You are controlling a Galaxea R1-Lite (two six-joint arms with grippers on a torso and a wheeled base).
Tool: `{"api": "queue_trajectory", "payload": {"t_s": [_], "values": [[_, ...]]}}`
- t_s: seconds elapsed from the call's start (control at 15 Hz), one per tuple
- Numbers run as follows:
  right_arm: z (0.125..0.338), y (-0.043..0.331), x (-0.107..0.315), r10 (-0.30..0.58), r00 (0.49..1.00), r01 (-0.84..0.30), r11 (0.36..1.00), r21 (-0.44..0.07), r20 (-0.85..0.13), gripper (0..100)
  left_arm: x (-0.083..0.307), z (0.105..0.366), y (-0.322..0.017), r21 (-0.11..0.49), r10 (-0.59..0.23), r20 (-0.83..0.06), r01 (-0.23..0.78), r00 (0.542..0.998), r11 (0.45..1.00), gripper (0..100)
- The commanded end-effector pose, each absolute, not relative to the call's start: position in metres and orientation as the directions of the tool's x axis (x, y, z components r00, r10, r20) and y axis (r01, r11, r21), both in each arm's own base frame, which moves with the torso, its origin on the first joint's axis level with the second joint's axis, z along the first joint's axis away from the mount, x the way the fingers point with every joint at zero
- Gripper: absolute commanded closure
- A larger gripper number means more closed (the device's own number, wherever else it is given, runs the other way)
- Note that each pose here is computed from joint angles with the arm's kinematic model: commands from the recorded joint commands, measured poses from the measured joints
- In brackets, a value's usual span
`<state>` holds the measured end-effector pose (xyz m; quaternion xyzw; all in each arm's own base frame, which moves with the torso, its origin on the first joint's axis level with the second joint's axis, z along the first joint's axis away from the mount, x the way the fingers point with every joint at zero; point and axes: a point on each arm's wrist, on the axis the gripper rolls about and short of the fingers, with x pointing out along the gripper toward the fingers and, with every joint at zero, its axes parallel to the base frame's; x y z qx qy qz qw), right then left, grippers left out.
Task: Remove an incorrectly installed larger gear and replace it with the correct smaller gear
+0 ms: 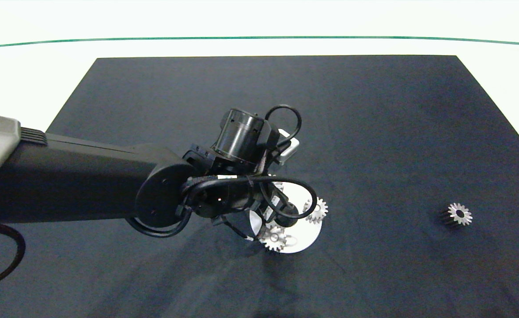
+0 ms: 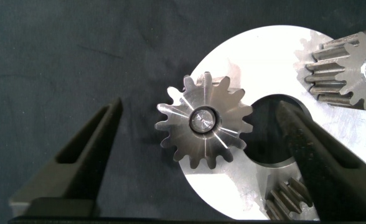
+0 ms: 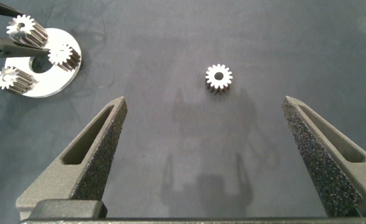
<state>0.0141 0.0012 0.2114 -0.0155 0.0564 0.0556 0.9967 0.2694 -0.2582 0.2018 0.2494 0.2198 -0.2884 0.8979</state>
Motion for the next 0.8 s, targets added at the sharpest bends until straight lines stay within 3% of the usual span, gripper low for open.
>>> {"api": "queue_trajectory", "payload": {"t_s": [0.07, 0.33, 0.8], "values": [[0.2117, 0.0012, 0.0139, 0.109, 0.988, -0.113, 0.993, -0.026, -0.113, 0, 0.2699, 0.1998, -0.2594, 0.320, -0.406, -0.542, 0.628, 0.736, 0.710, 0], [0.2117, 0.0011, 0.0139, 0.108, 0.988, -0.111, 0.993, -0.026, -0.113, 0, 0.2715, 0.1975, -0.2594, 0.318, -0.401, -0.547, 0.626, 0.734, 0.712, 2], [0.2122, 0.0011, 0.0138, 0.108, 0.988, -0.111, 0.993, -0.026, -0.112, 0, 0.2722, 0.1987, -0.2592, 0.318, -0.402, -0.543, 0.624, 0.737, 0.714, 17]]}}
